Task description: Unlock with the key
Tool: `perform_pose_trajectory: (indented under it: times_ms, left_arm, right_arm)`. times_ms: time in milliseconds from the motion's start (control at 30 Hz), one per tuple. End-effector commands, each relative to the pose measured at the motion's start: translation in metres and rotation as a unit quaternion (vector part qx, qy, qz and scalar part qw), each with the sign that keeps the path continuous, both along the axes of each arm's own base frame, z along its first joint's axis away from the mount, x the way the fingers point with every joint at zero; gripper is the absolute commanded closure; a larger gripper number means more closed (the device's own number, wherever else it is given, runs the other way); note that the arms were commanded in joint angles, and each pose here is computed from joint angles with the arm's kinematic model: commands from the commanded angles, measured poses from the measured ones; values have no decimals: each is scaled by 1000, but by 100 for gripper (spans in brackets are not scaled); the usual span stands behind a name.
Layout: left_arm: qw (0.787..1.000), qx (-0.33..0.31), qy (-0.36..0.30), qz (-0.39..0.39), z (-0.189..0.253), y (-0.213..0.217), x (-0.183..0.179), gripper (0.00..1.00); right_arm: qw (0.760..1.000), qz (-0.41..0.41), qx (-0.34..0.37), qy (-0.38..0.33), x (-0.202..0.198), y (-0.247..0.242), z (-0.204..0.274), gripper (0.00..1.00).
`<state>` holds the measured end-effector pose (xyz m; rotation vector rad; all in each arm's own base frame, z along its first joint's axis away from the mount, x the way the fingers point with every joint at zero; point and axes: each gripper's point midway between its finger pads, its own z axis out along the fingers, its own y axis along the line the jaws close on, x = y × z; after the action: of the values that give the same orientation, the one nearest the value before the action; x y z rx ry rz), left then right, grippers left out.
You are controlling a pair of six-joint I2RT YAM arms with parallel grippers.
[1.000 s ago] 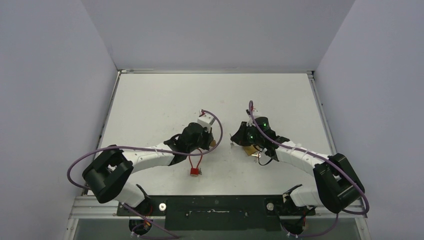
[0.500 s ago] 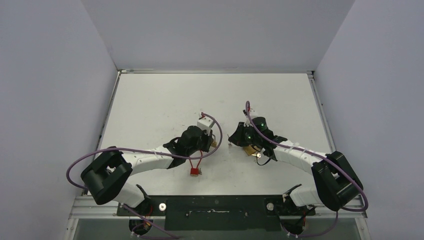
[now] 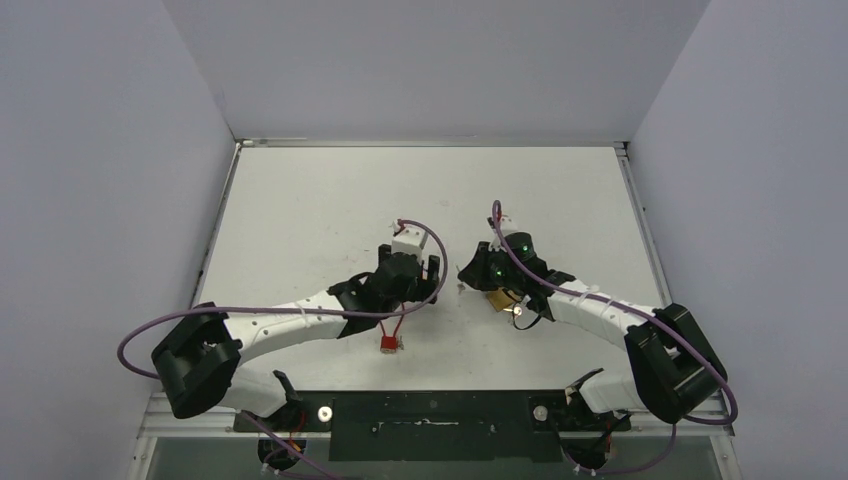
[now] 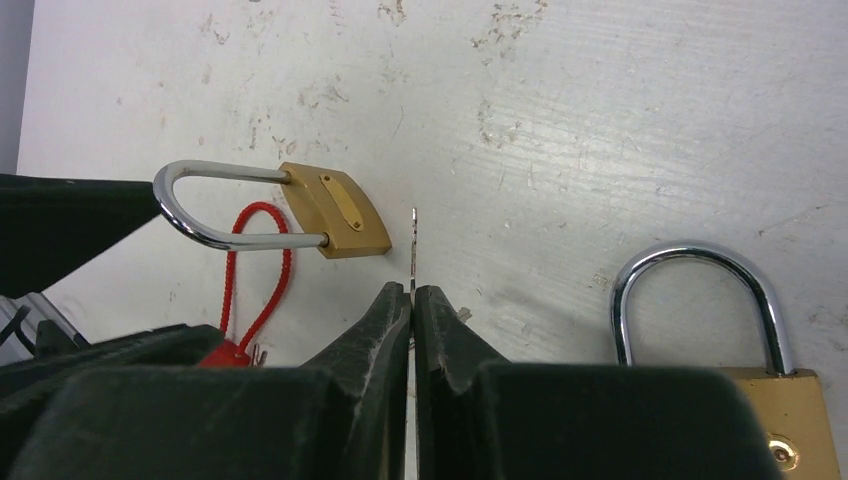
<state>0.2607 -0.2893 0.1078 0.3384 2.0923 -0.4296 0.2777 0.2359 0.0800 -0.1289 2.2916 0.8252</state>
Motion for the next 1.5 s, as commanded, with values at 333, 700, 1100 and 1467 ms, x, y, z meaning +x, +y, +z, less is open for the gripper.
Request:
perform_pose_trajectory:
  times_ms: [333,700,1100,1467]
  left_arm:
    - [973,-33,71,215,31,2,29,19]
    - [956,-16,128,262,-26,-9,34,17]
    - [956,2,150,251,-54,-12,38,69]
    - [981,53,113,151,-54,-21,41,90]
  right_arm:
    - [998,-46,17,-39,7,-17,26,100]
    - [998,-55,19,-40,2,-25,25,100]
    - [997,-60,20,-37,-3,-31,22,100]
    - [998,-58,22,-32,-4,-30,21,100]
